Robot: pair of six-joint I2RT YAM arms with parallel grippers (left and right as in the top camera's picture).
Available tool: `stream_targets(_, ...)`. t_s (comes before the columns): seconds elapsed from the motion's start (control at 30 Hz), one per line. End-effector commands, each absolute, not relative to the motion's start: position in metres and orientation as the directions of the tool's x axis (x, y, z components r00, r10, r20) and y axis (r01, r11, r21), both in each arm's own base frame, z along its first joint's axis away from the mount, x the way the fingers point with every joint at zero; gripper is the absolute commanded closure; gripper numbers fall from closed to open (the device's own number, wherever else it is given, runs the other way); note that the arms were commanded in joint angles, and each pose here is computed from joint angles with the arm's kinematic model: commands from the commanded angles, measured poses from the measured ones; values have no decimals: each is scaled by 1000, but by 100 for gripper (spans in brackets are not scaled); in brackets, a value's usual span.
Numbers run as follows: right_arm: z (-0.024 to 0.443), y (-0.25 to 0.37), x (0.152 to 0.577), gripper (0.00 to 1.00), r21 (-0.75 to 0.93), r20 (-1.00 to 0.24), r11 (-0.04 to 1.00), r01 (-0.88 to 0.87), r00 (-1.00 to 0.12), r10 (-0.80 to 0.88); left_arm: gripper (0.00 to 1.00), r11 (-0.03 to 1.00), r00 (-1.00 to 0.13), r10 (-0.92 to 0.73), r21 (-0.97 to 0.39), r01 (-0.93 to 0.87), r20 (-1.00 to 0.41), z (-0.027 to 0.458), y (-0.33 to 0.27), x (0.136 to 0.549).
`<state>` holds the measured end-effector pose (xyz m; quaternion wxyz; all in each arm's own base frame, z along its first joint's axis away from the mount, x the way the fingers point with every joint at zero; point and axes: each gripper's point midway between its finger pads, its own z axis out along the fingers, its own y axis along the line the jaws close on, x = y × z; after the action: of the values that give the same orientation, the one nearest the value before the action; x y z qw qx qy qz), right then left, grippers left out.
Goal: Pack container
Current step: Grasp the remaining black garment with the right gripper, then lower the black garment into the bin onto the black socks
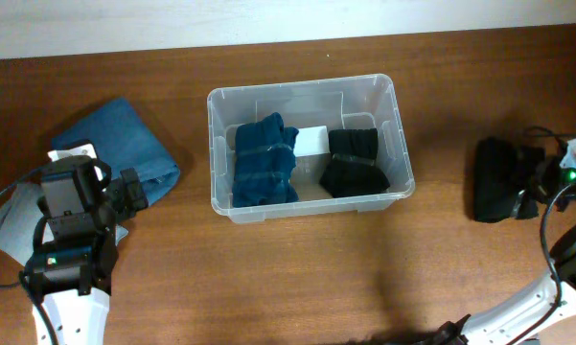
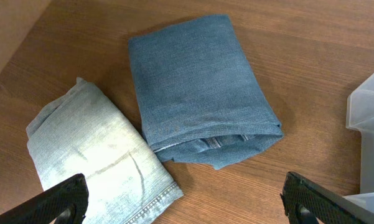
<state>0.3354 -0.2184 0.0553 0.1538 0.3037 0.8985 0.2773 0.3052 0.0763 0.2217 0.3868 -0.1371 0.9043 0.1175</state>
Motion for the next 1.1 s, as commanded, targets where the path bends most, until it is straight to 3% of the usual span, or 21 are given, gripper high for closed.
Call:
stream_targets(0.0, 195, -186, 375, 88, 573, -440, 799, 183, -754, 488, 1, 929, -637, -169, 94, -358, -752, 232, 79, 308)
stream_targets(0.07, 273, -134, 382, 88, 493, -587, 870, 24, -729, 352, 1, 929, -637, -169, 94, -357, -752, 232, 79, 308)
stream_targets(0.17, 322, -67, 382, 88, 461, -656, 882, -96, -706, 266, 1, 930, -637, -169, 93, -356, -752, 232, 78, 308)
stream_targets(0.23, 331, 9, 381, 88, 487, -628, 855, -177, -752, 202, 1, 930, -637, -169, 92, -356, -752, 232, 78, 308)
stream_targets(0.47, 249, 145, 411, 94, 556, -403, 826, -93, -899, 170, 0, 930, -643, -170, 94, -355, -747, 231, 78, 307)
stream_targets(0.63, 150, 176, 421, 96, 519, -245, 855, 18, -955, 169, 1, 930, -645, -170, 95, -355, -745, 230, 78, 306)
stream_targets(0.77, 107, 179, 428, 94, 499, -221, 866, 29, -962, 159, 1, 930, -646, -170, 95, -355, -745, 230, 78, 306)
stream_targets(0.8, 103, 181, 431, 89, 496, -239, 868, 1, -961, 137, 1, 930, -646, -170, 95, -354, -745, 230, 78, 306)
stream_targets(0.87, 104, 183, 432, 43, 492, -275, 868, -73, -959, 75, 1, 930, -646, -170, 95, -355, -745, 230, 78, 306)
stream_targets(0.9, 113, 188, 430, 8, 506, -296, 854, -123, -954, 38, 1, 930, -646, -170, 95, -355, -745, 230, 78, 306)
stream_targets(0.93, 123, 191, 429, 2, 513, -321, 842, -167, -947, 8, 1, 930, -645, -170, 95, -355, -745, 230, 78, 306)
stream_targets(1.07, 241, 179, 429, 2, 388, -564, 853, -348, -822, -79, 1, 930, -647, -170, 96, -355, -743, 230, 78, 306)
